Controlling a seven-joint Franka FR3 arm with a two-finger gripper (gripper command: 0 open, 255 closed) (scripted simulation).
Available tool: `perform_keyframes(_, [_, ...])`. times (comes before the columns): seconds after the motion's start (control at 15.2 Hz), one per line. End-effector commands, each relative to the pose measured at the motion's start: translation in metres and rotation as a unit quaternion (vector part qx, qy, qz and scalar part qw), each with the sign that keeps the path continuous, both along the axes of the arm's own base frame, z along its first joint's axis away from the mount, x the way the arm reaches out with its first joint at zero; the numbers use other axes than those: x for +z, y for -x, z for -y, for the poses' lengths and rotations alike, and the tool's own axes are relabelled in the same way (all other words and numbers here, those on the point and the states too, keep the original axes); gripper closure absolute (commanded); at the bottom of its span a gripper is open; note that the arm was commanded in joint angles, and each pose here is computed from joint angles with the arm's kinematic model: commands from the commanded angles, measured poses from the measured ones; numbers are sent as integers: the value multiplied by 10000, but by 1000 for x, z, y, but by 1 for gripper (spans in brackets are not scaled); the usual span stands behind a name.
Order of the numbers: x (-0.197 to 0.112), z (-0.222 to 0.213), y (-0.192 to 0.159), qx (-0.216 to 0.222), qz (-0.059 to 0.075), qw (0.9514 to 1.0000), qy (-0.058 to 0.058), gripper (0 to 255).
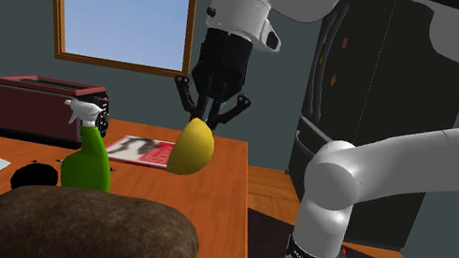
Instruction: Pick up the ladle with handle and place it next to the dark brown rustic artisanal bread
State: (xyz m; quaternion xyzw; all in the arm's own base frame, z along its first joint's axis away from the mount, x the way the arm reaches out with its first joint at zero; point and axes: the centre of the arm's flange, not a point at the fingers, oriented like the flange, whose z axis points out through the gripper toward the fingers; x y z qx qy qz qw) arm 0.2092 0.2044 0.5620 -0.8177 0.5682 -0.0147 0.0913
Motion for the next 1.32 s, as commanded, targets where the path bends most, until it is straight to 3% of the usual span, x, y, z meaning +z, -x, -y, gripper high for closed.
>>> perform_keyframes(0.0, [-2, -25, 13, -6, -4, 10000, -3, 255])
perform_keyframes(1.25, [-1, -259, 104, -6, -4, 10000, -3, 255])
